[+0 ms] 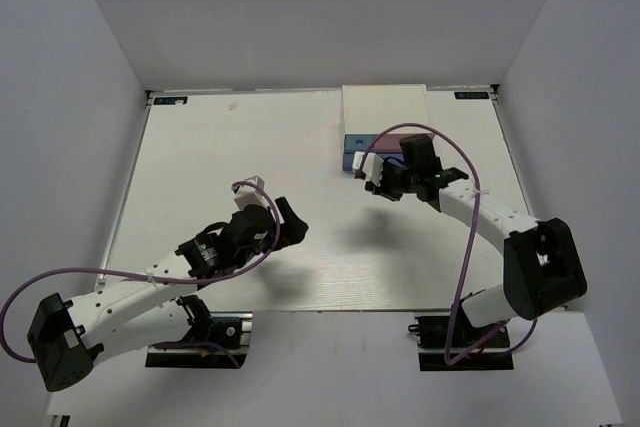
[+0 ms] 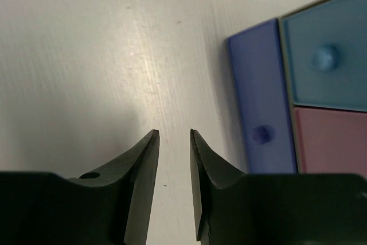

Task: Sort the stationery into containers
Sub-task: Close the drawer in the storage box, then reset both arms

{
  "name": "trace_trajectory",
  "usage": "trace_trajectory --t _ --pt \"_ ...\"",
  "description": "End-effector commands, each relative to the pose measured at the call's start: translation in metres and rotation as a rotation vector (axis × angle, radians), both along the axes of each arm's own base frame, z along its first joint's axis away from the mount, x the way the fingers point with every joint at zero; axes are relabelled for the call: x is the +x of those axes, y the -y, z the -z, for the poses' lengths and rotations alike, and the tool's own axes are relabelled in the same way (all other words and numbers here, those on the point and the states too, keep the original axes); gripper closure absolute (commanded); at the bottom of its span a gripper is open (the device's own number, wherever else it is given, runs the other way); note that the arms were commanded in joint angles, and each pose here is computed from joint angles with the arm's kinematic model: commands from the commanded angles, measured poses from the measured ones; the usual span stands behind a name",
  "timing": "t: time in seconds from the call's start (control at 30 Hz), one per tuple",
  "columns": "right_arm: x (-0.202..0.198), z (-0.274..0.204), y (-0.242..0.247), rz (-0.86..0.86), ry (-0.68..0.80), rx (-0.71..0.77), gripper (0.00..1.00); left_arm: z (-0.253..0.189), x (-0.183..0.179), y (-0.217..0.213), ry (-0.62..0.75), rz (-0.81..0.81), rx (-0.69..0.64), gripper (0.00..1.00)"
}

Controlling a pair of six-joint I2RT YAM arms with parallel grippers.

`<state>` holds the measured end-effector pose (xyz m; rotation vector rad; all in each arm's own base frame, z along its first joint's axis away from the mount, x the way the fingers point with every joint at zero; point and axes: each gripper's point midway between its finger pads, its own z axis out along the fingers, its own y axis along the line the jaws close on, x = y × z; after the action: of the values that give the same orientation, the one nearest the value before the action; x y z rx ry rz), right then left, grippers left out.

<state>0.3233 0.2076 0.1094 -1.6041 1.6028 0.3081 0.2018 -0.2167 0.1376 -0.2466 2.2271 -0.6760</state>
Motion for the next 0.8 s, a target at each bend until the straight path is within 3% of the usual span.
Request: trace_trajectory --t 0.0,0.1,0.23,0.37,0.4,0.47,0.5,0.63,0.77 --pt "0.018 0.003 0.012 0.139 -0.039 -0.040 0.66 -0.014 0.004 0.006 0.035 0.015 -0.031 0.01" --pt "0.035 0.009 0.021 0.216 -0.052 -0.075 0.72 -0.012 0.003 0.005 0.029 0.015 -0.023 0.01" --pt "0.033 -0.007 0.011 0.166 -0.090 0.003 0.91 -0.017 0.002 0.000 0.042 0.006 -0.029 0.01" --pt "0.018 -0.039 -0.005 0.151 -0.135 0.121 0.90 -0.026 0.002 -0.005 0.067 -0.010 -0.045 0.01" --pt "0.019 -0.053 -0.007 0.166 -0.128 0.153 0.84 -0.034 0.004 -0.005 0.084 -0.018 -0.060 0.01" --pt "0.024 -0.076 -0.006 0.283 -0.156 0.236 0.44 -0.046 0.006 -0.004 0.107 -0.007 -0.060 0.01" --pt "0.023 -0.092 -0.005 0.306 -0.137 0.272 0.10 -0.050 0.006 -0.003 0.117 -0.001 -0.058 0.01" --pt "0.017 -0.113 0.007 0.475 -0.177 0.360 0.10 -0.068 0.013 0.002 0.178 0.035 -0.036 0.01" --pt "0.004 -0.133 0.021 0.528 -0.140 0.394 0.10 -0.073 0.017 0.012 0.186 0.076 -0.009 0.01"
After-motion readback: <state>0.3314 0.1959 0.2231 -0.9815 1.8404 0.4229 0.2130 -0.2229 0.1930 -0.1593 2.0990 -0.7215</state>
